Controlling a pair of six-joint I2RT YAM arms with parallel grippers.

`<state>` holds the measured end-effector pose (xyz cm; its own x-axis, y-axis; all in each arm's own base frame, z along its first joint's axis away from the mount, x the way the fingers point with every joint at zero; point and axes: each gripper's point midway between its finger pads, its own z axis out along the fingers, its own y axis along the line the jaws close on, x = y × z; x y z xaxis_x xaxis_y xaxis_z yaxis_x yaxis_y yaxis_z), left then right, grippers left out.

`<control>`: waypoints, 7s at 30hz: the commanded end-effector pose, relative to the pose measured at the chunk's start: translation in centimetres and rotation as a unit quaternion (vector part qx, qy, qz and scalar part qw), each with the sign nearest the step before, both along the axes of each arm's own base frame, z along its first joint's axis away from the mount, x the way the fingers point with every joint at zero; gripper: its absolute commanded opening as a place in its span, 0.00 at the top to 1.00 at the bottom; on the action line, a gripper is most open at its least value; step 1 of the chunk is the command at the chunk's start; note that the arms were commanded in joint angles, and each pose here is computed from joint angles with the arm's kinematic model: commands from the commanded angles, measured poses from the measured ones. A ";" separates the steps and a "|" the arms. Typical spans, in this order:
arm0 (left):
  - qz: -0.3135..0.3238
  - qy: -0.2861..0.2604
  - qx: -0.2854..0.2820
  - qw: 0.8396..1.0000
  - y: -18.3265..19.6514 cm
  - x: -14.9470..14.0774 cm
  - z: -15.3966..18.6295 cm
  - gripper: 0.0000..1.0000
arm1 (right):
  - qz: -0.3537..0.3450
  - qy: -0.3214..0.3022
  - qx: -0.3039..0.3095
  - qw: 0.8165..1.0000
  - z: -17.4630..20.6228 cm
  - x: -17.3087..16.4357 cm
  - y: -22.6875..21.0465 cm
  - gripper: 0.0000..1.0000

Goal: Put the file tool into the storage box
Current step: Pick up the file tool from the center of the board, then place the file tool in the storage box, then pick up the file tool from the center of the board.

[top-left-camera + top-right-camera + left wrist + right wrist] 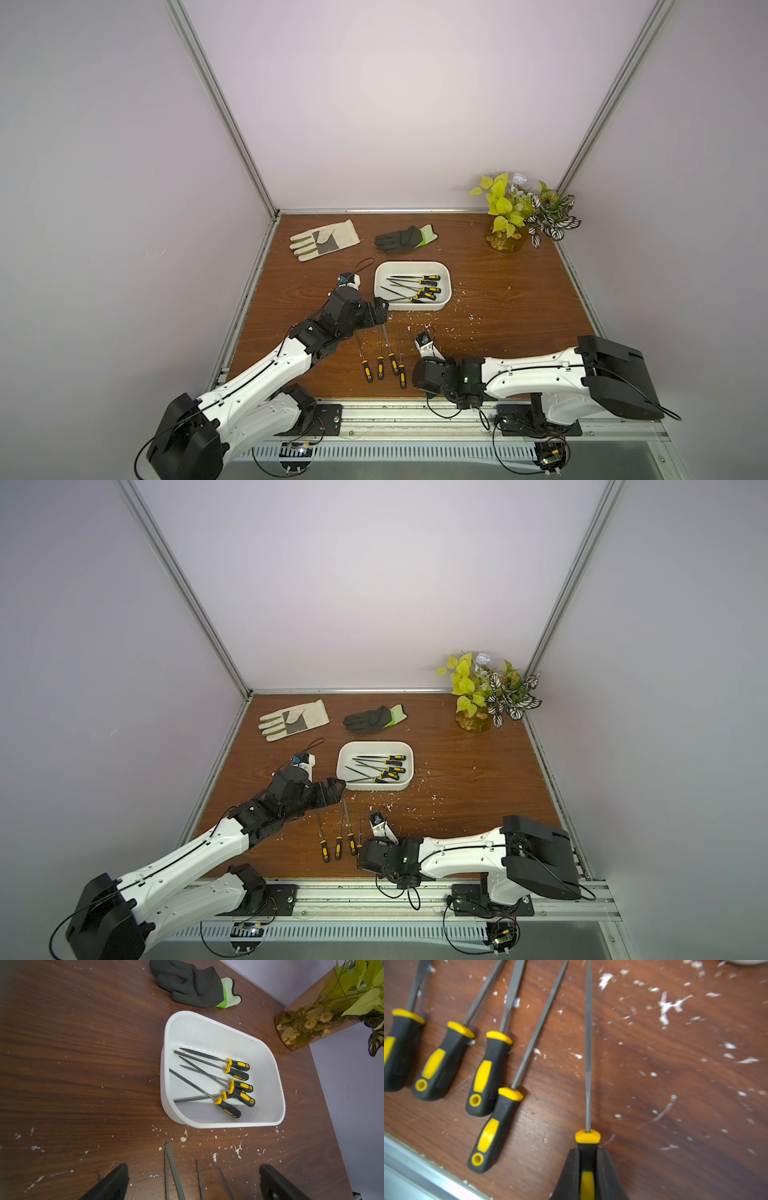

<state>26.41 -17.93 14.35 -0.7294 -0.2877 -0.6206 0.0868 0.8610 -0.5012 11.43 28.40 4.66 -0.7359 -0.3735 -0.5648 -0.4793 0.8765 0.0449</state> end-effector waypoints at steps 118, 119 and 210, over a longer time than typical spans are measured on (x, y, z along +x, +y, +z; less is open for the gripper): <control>0.031 0.059 -0.059 0.996 2.6 -1.5 -4.2 0.00 | -0.023 0.028 0.175 0.984 4.7 2.3 4.2 0.54; 0.032 0.059 -0.060 0.996 2.6 -1.5 -4.2 0.00 | -0.019 0.032 0.169 0.985 4.5 1.9 4.5 0.54; -0.003 -0.061 -0.087 0.994 0.6 1.9 8.3 0.00 | 0.273 -0.236 0.003 0.933 13.7 15.5 1.5 1.00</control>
